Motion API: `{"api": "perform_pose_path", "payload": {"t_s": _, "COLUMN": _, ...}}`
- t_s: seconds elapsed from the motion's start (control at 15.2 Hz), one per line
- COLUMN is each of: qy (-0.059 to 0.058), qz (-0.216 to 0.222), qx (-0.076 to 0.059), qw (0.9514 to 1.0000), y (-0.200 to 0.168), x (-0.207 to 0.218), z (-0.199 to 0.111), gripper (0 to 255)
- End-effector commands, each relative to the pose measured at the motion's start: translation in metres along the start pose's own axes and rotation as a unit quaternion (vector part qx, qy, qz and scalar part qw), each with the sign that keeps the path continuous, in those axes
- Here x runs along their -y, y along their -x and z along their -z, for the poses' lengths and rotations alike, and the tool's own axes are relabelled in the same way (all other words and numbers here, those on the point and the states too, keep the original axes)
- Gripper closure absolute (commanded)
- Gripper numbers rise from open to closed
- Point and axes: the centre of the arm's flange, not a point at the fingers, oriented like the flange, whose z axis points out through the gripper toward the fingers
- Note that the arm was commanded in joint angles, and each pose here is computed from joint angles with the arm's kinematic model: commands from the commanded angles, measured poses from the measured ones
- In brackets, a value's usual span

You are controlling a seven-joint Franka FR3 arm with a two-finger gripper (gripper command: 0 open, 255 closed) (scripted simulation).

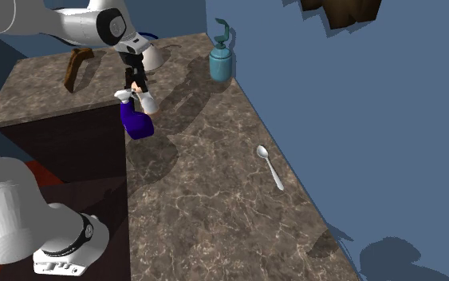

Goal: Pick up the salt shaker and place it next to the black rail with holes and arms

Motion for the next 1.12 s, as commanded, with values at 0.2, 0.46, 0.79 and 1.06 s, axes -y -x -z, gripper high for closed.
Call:
{"api": "perform_pose_path", "payload": {"t_s": 0.2, "qy": 0.0, "qz": 0.0, "qx": 0.0, "qw": 1.0, "y": 0.0, "x": 0.0, "z": 0.0, "gripper": 0}}
{"api": "perform_pose_path", "payload": {"t_s": 0.46, "qy": 0.0, "qz": 0.0, "qx": 0.0, "qw": 1.0, "y": 0.0, "x": 0.0, "z": 0.026, "gripper": 0}}
{"api": "perform_pose_path", "payload": {"t_s": 0.79, "qy": 0.0, "qz": 0.0, "qx": 0.0, "qw": 1.0, "y": 0.0, "x": 0.0, "z": 0.05, "gripper": 0}}
{"api": "perform_pose_path", "payload": {"t_s": 1.06, "qy": 0.0, "qz": 0.0, "qx": 0.0, "qw": 1.0, "y": 0.0, "x": 0.0, "z": 0.05, "gripper": 0}}
